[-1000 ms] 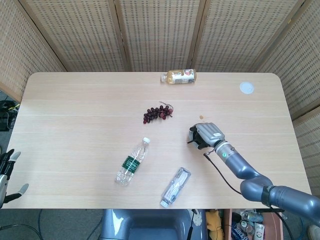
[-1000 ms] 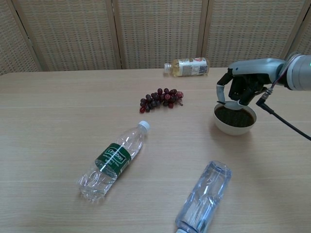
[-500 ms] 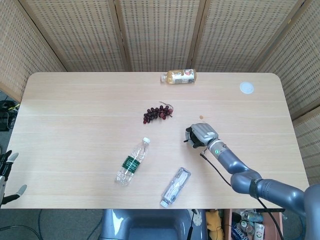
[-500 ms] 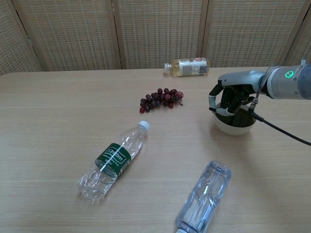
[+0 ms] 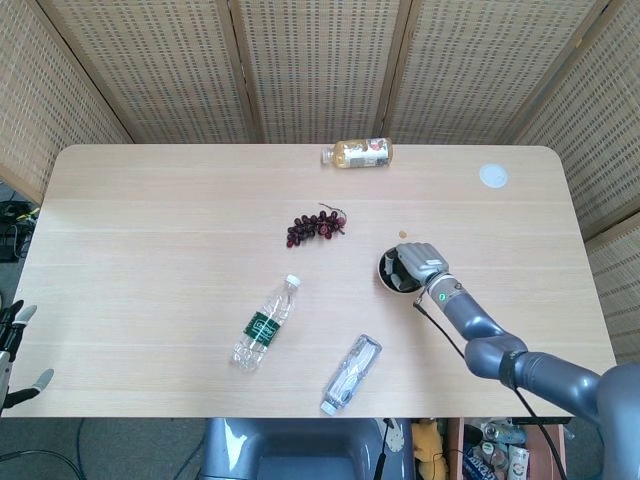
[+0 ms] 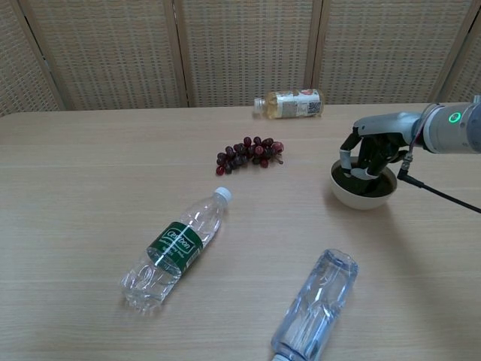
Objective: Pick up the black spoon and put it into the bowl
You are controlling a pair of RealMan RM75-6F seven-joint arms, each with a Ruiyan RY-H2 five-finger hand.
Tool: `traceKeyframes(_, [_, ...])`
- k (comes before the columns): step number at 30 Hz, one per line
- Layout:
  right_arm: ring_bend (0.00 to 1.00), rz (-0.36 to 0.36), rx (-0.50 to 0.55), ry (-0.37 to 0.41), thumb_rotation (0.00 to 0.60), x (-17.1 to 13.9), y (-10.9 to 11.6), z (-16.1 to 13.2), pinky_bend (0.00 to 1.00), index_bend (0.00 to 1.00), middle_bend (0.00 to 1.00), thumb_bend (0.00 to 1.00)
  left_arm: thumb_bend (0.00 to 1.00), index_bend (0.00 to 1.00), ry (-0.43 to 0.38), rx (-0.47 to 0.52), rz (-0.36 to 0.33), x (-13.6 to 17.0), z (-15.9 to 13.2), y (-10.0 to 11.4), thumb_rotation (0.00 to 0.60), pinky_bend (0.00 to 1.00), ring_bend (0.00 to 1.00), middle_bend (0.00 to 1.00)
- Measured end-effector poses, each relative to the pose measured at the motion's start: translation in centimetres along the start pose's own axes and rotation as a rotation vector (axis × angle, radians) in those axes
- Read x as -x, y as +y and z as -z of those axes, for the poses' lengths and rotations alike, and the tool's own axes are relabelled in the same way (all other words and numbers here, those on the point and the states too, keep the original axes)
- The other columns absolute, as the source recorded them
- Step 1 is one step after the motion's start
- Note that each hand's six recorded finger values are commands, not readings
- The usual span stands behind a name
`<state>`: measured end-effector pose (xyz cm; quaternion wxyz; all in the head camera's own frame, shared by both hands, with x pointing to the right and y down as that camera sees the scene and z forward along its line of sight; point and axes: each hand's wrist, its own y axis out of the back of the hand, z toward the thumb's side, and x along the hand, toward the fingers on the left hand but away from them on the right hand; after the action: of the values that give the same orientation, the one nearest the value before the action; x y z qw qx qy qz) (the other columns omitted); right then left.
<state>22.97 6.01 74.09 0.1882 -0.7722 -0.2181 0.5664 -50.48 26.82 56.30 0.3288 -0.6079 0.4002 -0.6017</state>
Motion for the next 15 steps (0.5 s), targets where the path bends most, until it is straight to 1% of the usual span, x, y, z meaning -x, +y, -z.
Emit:
traceKeyframes(7, [0.98,-0.004,-0.009,-0.018,0.6,1.0,0.4,0.1,1.0,0.71,0.97,0.74,0.26,0.0,0.006,-0.002,-0.002,0.1,0.1,0.1,0.6,0.0,0.0,0.0])
traceKeyframes(15, [0.98,-0.034,-0.007,-0.003,0.6,1.6,-0.3,-0.9,1.0,0.71,0.97,0.74,0.26,0.0,0.008,-0.002,-0.001,0.2,0.1,0.1,0.6,0.0,0.0,0.0])
